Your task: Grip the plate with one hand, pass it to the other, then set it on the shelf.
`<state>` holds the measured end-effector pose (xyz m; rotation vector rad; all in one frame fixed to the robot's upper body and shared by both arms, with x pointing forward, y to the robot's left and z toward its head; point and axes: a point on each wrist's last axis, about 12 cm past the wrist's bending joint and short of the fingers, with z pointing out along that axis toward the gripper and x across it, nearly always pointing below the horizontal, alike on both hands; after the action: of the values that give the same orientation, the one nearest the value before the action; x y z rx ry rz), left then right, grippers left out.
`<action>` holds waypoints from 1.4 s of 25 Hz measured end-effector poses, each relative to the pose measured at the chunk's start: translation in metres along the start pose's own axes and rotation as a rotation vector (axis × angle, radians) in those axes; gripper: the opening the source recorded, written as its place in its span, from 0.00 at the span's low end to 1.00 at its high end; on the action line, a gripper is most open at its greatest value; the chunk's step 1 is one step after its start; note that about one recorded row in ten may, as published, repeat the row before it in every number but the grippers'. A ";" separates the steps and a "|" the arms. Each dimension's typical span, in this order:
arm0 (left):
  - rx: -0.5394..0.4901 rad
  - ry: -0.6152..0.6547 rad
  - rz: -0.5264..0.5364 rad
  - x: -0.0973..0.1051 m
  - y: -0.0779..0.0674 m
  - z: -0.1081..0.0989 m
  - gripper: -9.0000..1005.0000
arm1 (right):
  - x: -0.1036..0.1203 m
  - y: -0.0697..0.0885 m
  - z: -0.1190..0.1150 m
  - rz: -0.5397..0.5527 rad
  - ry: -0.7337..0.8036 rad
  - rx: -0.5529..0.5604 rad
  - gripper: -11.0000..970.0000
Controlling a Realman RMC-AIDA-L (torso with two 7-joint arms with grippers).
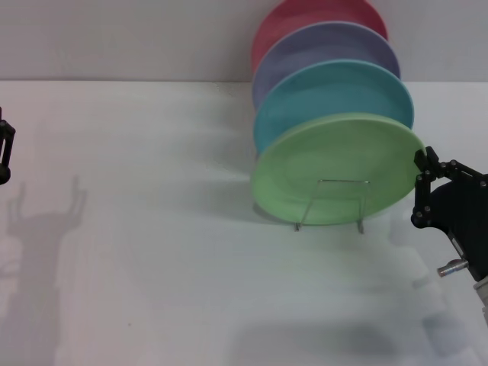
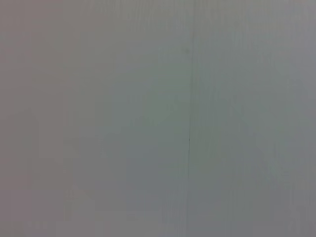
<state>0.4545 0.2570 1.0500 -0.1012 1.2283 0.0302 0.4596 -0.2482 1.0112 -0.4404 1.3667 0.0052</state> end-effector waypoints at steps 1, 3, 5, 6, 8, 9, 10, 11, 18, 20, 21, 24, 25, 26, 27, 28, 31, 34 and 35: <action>0.000 0.000 0.000 0.000 0.000 0.000 0.83 | 0.000 0.000 0.000 0.002 -0.001 -0.002 0.03; 0.000 0.000 0.001 0.000 0.000 0.000 0.83 | 0.000 0.001 0.001 0.004 -0.001 -0.006 0.03; 0.000 -0.002 0.004 0.000 0.002 0.001 0.83 | 0.001 0.001 0.003 0.012 0.012 -0.016 0.03; 0.000 -0.002 0.004 0.000 0.002 0.001 0.83 | 0.001 0.001 0.003 0.012 0.012 -0.016 0.05; 0.000 -0.003 0.002 0.000 0.003 0.002 0.83 | 0.002 0.002 0.005 0.017 0.022 -0.022 0.08; 0.001 -0.004 -0.003 -0.001 0.003 0.002 0.83 | 0.003 0.002 0.005 0.019 0.025 -0.023 0.10; 0.003 -0.006 -0.014 -0.001 0.005 0.003 0.83 | 0.003 0.002 0.005 0.023 0.027 -0.025 0.11; 0.003 -0.006 -0.014 -0.001 0.005 0.003 0.83 | 0.003 0.002 0.005 0.023 0.027 -0.025 0.13; 0.001 -0.013 -0.020 -0.002 0.009 0.006 0.83 | 0.000 -0.004 -0.004 0.083 -0.009 0.008 0.26; 0.005 -0.017 -0.016 -0.002 0.010 0.007 0.83 | -0.001 -0.011 -0.016 0.124 -0.040 0.032 0.30; 0.005 -0.017 -0.016 -0.002 0.010 0.007 0.83 | -0.001 -0.011 -0.016 0.124 -0.040 0.032 0.30; 0.010 -0.020 -0.017 -0.003 0.009 0.009 0.83 | -0.004 -0.018 -0.031 0.177 -0.092 0.035 0.30; 0.025 -0.025 -0.012 -0.003 0.008 0.011 0.83 | -0.007 -0.022 -0.042 0.207 -0.130 0.039 0.30; 0.025 -0.025 -0.012 -0.003 0.008 0.011 0.83 | -0.007 -0.022 -0.042 0.207 -0.130 0.039 0.30; 0.033 -0.027 -0.010 -0.003 0.007 0.012 0.83 | -0.009 -0.024 -0.046 0.223 -0.148 0.046 0.31; 0.039 -0.025 -0.009 -0.002 0.006 0.013 0.83 | -0.010 -0.027 -0.050 0.245 -0.161 0.059 0.31; 0.058 -0.014 -0.015 0.000 0.004 0.017 0.83 | -0.010 -0.037 -0.057 0.290 -0.181 0.104 0.31; 0.068 -0.009 -0.027 0.002 0.003 0.020 0.83 | -0.008 -0.051 -0.061 0.349 -0.182 0.138 0.32; 0.072 -0.006 -0.031 0.002 0.003 0.020 0.83 | -0.005 -0.064 -0.061 0.411 -0.174 0.162 0.32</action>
<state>0.4736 0.2615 1.0543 -0.0576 1.2201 -0.0403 0.4172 -0.3246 1.0268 -0.0172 1.2540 0.2631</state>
